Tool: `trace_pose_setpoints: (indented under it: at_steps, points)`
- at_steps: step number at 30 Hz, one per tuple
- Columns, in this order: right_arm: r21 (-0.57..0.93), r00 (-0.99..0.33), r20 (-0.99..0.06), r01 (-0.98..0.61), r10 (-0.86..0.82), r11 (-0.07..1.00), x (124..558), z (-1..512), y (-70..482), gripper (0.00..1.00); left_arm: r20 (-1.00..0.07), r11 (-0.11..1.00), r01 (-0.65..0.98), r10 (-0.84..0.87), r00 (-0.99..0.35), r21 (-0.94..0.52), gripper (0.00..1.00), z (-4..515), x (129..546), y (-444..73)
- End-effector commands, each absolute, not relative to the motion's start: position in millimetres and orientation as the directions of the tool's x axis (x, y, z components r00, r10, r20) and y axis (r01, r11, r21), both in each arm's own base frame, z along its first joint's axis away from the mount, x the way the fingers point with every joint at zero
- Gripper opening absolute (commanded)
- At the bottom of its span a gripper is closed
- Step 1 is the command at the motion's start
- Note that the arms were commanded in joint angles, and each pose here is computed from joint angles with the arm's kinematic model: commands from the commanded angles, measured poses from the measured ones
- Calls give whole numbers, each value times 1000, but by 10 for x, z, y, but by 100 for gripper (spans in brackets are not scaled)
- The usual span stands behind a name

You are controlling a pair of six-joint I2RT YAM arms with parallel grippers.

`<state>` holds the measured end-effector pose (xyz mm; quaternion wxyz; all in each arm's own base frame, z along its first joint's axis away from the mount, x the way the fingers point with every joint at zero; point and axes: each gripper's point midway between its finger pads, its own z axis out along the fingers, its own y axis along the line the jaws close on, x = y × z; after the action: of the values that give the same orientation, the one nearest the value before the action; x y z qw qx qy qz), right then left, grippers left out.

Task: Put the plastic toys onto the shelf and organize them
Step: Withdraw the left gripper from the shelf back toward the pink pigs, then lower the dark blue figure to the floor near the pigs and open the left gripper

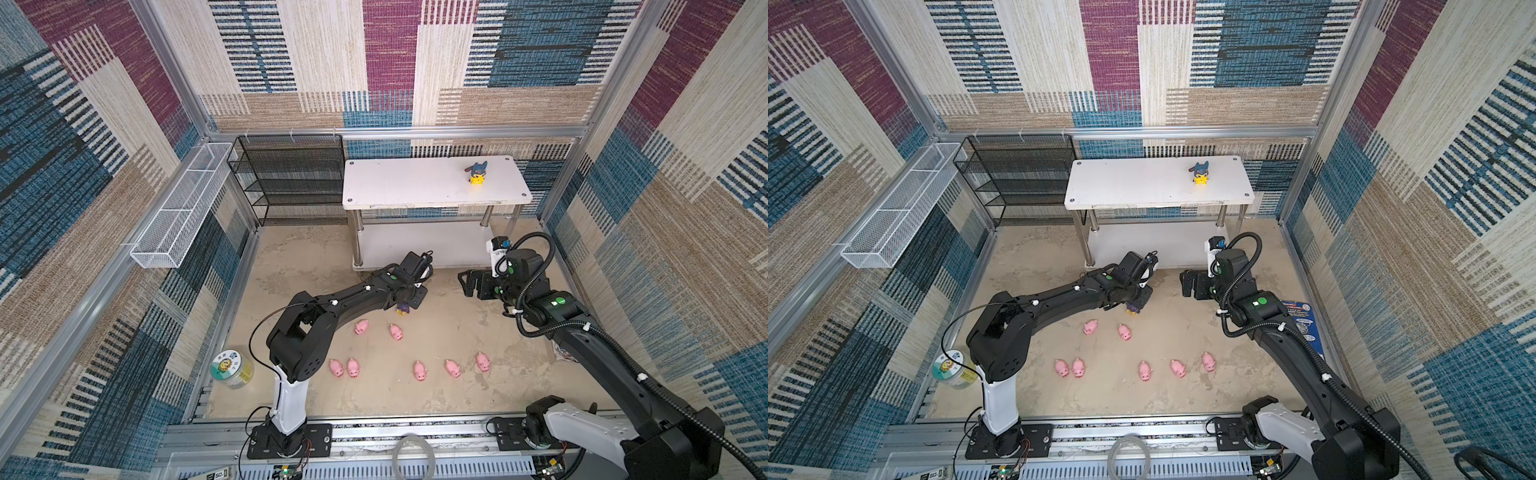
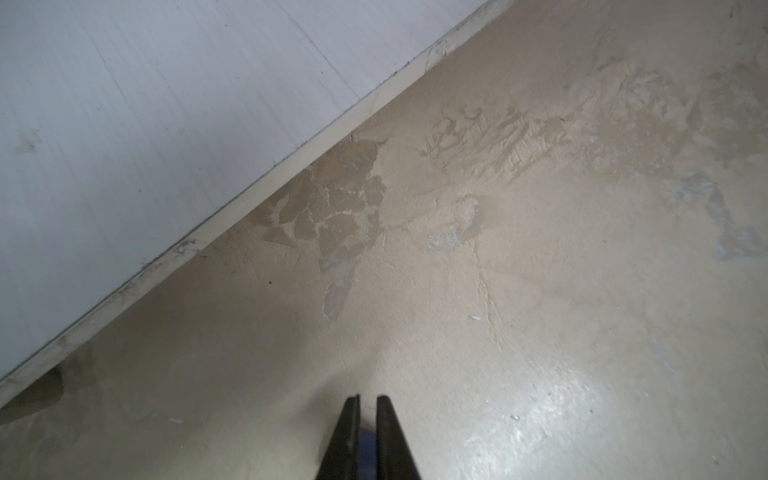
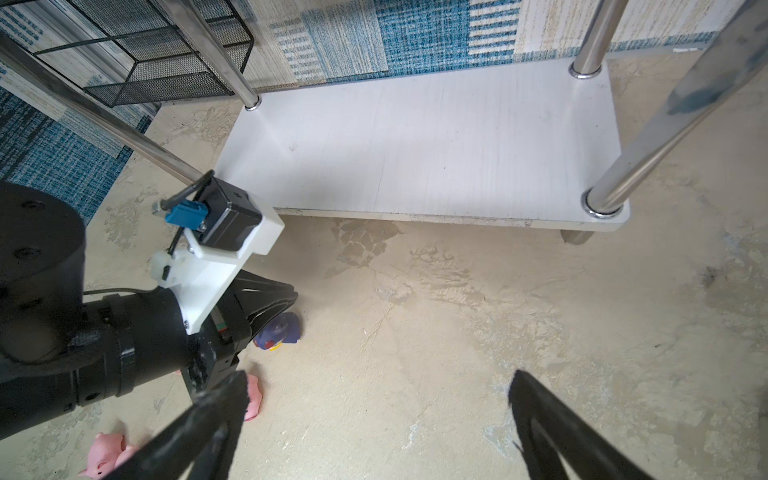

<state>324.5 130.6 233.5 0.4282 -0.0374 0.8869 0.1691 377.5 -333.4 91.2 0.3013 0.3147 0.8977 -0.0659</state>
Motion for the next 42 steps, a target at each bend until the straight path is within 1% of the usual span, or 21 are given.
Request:
trace_pose_setpoints:
  at_steps: [1,2,6,13,17,20,25,28,32,36,42]
  points:
    - [257,-611,-788,-212,77,943,3278,2389,1297,100,-582,784,616,536,-612,74,18,940,3775,-3347]
    - [256,-610,-788,-212,77,943,3277,2397,1295,100,-580,783,617,539,-611,77,20,939,3774,-3342]
    - [253,-609,-789,-207,78,945,3279,2402,1284,100,-586,784,615,539,-606,84,21,982,3794,-3344]
    - [263,-616,-784,-216,78,940,3265,2397,1306,100,-586,785,614,539,-605,89,22,1025,3801,-3340]
    - [294,-639,-764,-228,85,928,3220,2323,1357,100,-575,788,608,542,-613,95,22,1035,3718,-3226]
    - [325,-656,-749,-239,94,915,3146,2284,1412,100,-552,793,601,545,-631,97,22,1007,3573,-3067]
    - [341,-658,-744,-228,114,912,3071,2296,1396,100,-511,787,616,541,-668,29,29,896,3198,-2887]
    - [355,-656,-745,-238,120,904,3046,2330,1423,100,-498,785,617,515,-698,-53,34,880,3052,-2924]
    - [365,-652,-747,-245,126,898,3028,2360,1446,100,-472,774,618,496,-729,-140,40,833,2971,-3047]
    - [360,-651,-749,-245,122,900,2991,2356,1430,100,-444,771,610,488,-752,-186,45,796,2939,-3121]
    - [350,-647,-754,-245,116,904,2972,2330,1407,100,-351,784,587,501,-791,-203,46,577,2918,-3155]
